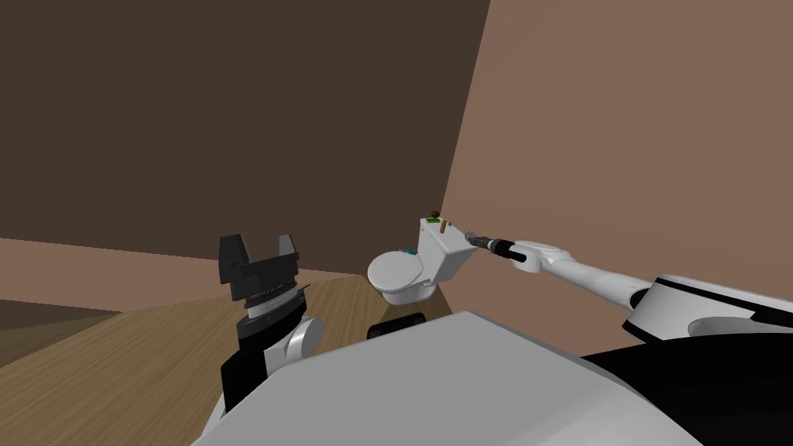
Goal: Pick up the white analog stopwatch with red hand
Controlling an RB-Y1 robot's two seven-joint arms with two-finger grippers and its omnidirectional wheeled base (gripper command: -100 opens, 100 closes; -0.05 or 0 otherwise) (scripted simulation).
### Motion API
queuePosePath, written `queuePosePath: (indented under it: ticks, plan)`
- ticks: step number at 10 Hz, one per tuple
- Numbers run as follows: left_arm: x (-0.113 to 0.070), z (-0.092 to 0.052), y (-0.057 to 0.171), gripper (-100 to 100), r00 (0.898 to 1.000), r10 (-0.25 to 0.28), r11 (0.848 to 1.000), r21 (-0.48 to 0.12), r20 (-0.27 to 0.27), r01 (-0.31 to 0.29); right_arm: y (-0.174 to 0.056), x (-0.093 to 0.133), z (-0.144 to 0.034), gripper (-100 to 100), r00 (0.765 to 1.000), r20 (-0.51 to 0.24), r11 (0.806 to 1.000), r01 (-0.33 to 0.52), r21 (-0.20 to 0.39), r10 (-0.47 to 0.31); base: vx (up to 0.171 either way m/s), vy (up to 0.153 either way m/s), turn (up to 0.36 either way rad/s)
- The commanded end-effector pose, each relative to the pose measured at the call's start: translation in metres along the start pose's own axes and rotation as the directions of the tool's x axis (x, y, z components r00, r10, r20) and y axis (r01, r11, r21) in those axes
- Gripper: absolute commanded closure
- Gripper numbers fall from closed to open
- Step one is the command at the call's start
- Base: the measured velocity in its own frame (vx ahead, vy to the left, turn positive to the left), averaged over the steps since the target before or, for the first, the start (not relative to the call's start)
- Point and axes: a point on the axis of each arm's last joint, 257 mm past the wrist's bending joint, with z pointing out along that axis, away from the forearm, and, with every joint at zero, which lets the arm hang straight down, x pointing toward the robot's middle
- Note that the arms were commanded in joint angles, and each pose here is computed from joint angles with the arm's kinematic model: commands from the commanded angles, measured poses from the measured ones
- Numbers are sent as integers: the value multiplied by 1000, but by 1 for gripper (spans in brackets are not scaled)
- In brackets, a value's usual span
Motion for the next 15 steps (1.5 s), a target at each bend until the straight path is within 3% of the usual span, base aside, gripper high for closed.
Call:
queuePosePath:
  ticks: [1, 4, 5, 8, 11, 15]
  plan:
    - [0, 0, 0, 0, 1000, 0, 1000, 0, 0, 0, -7, 6, -10, 100, 1000, 2, 1000, -7, -4, 7, 92, 35, -15]
    - [0, 0, 0, 0, 1000, 0, 1000, 0, 0, 0, -18, 21, -27, 100, 1000, -10, 1000, -10, -6, 10, 71, 20, -16]
    - [0, 0, 0, 0, 1000, 0, 1000, 0, 0, 0, -15, 17, -33, 100, 1000, 6, 999, -5, -32, 5, 97, 40, -44]
    - [0, 0, 0, 0, 1000, 0, 1000, 0, 0, 0, -34, 34, -58, 100, 1000, -7, 1000, -7, -17, 7, 90, 34, -30]
    - [0, 0, 0, 0, 1000, 0, 1000, 0, 0, 0, -38, 33, -80, 100, 1000, 16, 999, 12, -49, -11, 95, 46, -37]
    - [0, 0, 0, 0, 1000, 0, 1000, 0, 0, 0, -59, 44, -110, 100, 1000, 5, 999, 20, -25, -20, 70, 36, -17]
